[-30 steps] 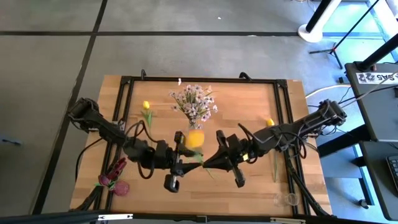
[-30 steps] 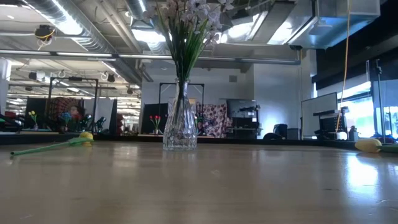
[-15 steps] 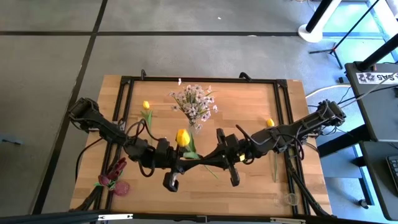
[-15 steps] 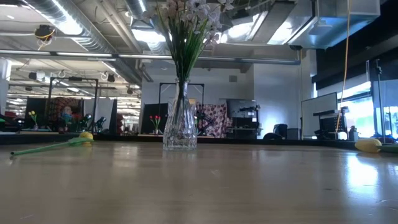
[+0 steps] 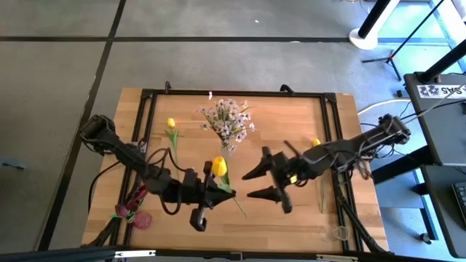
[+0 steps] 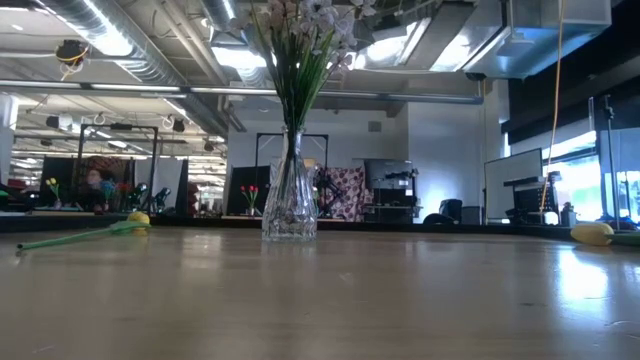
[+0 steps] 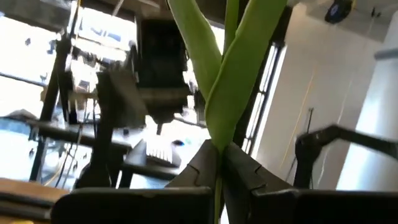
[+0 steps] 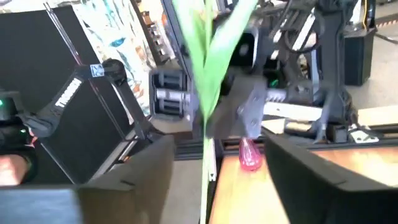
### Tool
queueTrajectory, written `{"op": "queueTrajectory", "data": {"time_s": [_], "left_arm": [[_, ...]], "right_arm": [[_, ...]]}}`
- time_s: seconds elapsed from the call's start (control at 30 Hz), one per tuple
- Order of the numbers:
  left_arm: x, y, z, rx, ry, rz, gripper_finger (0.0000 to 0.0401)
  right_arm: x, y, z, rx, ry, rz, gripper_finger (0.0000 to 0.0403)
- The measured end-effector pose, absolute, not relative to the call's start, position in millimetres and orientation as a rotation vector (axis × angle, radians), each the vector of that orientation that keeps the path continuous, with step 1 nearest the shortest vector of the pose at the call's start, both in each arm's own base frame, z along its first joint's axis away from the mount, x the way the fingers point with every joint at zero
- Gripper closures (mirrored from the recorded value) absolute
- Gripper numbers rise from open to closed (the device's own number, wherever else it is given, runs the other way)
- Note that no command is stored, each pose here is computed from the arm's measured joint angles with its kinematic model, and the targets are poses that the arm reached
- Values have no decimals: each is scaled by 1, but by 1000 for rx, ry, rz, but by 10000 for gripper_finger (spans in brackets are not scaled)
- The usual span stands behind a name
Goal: Sort flowers into vase by color
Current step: Put the top yellow tulip into the bottom transparent vase
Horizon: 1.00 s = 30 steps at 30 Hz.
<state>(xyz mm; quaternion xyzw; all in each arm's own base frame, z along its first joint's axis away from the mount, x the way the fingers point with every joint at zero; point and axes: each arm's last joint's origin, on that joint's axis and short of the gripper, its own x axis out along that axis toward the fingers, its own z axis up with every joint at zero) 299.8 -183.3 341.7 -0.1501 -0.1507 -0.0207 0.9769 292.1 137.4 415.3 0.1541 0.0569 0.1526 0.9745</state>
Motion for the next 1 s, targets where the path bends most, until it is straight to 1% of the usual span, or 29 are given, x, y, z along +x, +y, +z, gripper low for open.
{"op": "queueTrajectory", "data": {"time_s": [0.1, 0.17, 0.23, 0.33, 0.57, 0.8, 0.9, 1.0], "left_arm": [[300, -187, 336, -310, -249, -52, 397], [301, -187, 331, -317, -202, -52, 397], [302, -187, 328, -324, -166, -48, 398], [303, -187, 325, -331, -140, -42, 398], [303, -189, 317, -309, -67, -30, 398], [303, -188, 316, -308, -64, -12, 396], [303, -188, 316, -308, -65, -6, 396], [303, -187, 316, -308, -68, 23, 395]], "right_arm": [[282, 132, 425, 290, 88, 312, 112], [281, 128, 429, 270, 54, 299, 91], [282, 125, 430, 256, 48, 289, 81], [289, 124, 425, 254, 58, 265, 79], [316, 135, 408, 282, 44, 316, 99], [330, 142, 400, 294, -3, 358, 124], [334, 144, 395, 290, 13, 354, 148], [337, 143, 391, 286, 25, 365, 192]]}}
